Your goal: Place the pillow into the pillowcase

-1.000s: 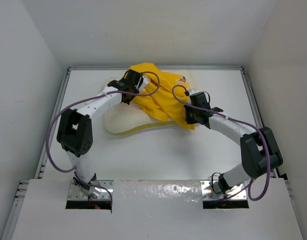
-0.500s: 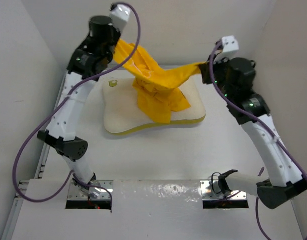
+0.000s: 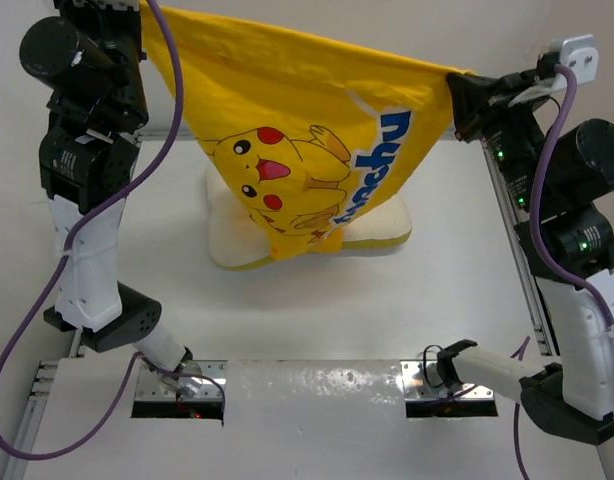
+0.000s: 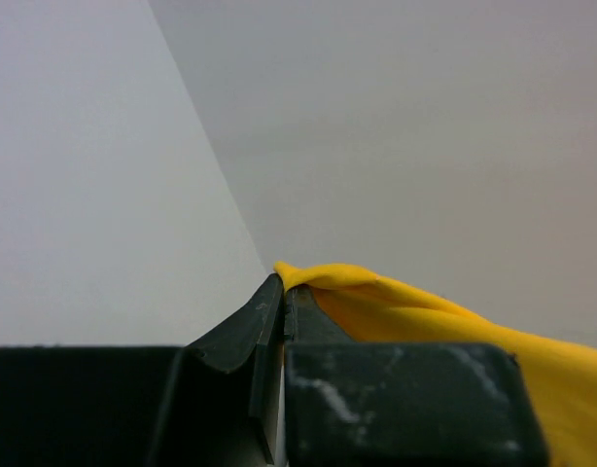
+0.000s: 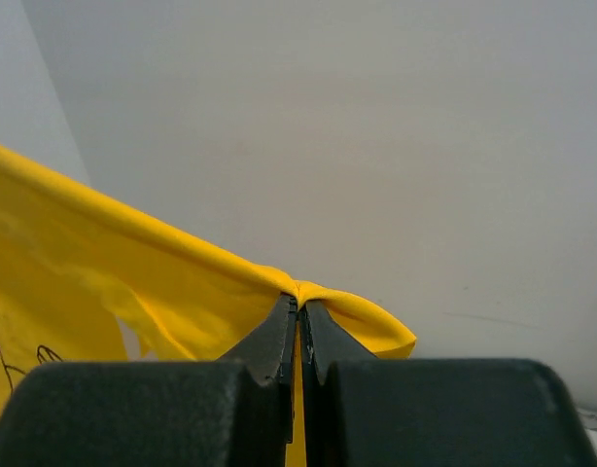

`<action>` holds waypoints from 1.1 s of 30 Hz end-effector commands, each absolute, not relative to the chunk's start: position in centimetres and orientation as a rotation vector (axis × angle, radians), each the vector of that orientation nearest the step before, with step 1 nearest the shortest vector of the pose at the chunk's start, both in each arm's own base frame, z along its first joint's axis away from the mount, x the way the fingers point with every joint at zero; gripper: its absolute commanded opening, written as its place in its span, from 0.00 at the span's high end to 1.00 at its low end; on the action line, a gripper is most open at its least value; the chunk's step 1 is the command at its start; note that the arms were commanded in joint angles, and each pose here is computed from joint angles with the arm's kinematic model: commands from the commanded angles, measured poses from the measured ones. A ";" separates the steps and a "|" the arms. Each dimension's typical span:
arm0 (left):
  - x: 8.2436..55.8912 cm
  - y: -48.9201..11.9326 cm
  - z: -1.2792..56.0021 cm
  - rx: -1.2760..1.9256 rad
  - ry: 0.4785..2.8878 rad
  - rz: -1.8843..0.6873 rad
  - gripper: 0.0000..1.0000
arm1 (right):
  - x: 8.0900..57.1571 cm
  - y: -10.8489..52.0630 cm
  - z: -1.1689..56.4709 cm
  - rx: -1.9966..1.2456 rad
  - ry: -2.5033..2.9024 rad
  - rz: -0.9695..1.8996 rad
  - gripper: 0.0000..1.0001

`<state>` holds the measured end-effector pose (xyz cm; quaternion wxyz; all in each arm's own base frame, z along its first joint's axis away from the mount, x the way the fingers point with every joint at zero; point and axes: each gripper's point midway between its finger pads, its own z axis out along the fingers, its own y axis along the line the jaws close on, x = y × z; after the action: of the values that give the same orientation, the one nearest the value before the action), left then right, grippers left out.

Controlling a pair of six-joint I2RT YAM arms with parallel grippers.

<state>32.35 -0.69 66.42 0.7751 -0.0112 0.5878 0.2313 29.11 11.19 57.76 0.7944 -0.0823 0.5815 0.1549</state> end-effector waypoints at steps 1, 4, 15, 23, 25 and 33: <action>33.8 -0.1 66.1 -0.050 1.277 0.604 1.00 | 31.2 9.4 58.8 -0.109 1.262 0.197 1.00; 36.5 -1.5 65.1 -0.017 1.282 0.620 1.00 | 35.8 9.4 57.6 -0.092 1.338 0.075 1.00; 48.4 1.4 61.8 -0.209 1.166 0.785 1.00 | 50.7 6.6 61.2 0.272 1.091 -0.001 1.00; 47.1 -0.2 61.4 0.015 1.257 0.441 1.00 | 44.7 6.5 63.4 0.194 1.023 0.075 1.00; 45.7 -2.5 57.9 0.190 1.404 0.339 1.00 | 44.0 6.9 59.4 0.173 1.138 0.095 1.00; 34.7 -13.9 41.4 0.940 1.789 -0.373 0.75 | 35.1 3.0 40.5 0.303 1.541 0.034 0.46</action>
<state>39.54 -8.84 49.17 0.6450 0.2857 0.7087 0.0120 35.80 4.37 46.50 0.7620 0.1006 0.6382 0.0429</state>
